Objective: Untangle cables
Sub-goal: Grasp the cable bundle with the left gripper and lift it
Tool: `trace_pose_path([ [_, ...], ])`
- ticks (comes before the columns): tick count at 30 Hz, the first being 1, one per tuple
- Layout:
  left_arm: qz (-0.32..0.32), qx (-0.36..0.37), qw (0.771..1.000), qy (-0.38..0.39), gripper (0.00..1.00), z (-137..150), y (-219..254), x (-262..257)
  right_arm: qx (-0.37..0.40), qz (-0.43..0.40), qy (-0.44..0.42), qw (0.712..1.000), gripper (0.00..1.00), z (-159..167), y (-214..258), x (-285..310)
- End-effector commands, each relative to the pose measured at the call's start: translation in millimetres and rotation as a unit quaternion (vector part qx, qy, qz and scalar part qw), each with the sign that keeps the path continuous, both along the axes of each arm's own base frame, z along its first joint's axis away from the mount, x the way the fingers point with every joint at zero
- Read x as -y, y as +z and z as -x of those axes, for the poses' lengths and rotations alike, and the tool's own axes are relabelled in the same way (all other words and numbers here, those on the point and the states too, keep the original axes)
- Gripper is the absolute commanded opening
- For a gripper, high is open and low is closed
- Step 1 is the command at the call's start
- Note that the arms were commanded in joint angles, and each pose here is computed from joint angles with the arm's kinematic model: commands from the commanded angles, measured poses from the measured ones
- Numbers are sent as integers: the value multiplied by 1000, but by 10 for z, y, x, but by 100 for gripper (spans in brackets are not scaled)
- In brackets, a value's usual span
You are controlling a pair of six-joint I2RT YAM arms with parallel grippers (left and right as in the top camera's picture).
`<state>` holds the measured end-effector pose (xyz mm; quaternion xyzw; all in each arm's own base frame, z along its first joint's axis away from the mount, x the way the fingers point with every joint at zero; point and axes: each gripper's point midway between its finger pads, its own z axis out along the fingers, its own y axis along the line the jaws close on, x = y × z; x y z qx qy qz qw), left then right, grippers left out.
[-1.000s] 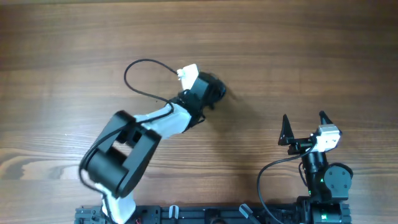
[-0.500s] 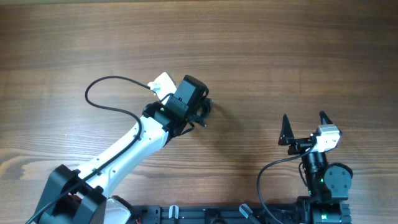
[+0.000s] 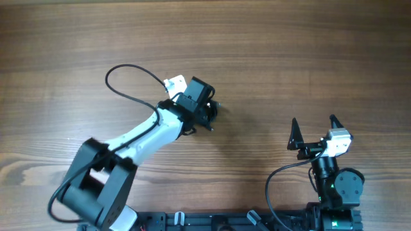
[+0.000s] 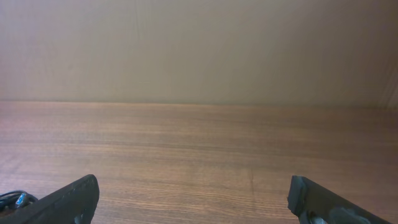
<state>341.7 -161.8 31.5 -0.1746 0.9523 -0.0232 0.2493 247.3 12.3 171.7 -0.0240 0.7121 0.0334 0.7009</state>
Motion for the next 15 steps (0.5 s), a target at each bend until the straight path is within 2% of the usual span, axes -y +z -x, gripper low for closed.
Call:
trace_pose_path([
  [1,7,-36,999,-17,34,60,-235,65,4,6,-2,1000,100,1,13,4],
  [4,17,-63,998,-25,4,136,-357,111,4,6,-2,1000,100,1,13,4],
  [8,4,-65,998,-18,4,163,-284,8,4,6,-2,1000,100,1,13,4],
  [11,22,-22,999,-5,4,84,197,-152,4,6,-2,1000,100,1,13,4],
  [15,3,70,990,-120,4,62,952,-159,4,6,-2,1000,100,1,13,4],
])
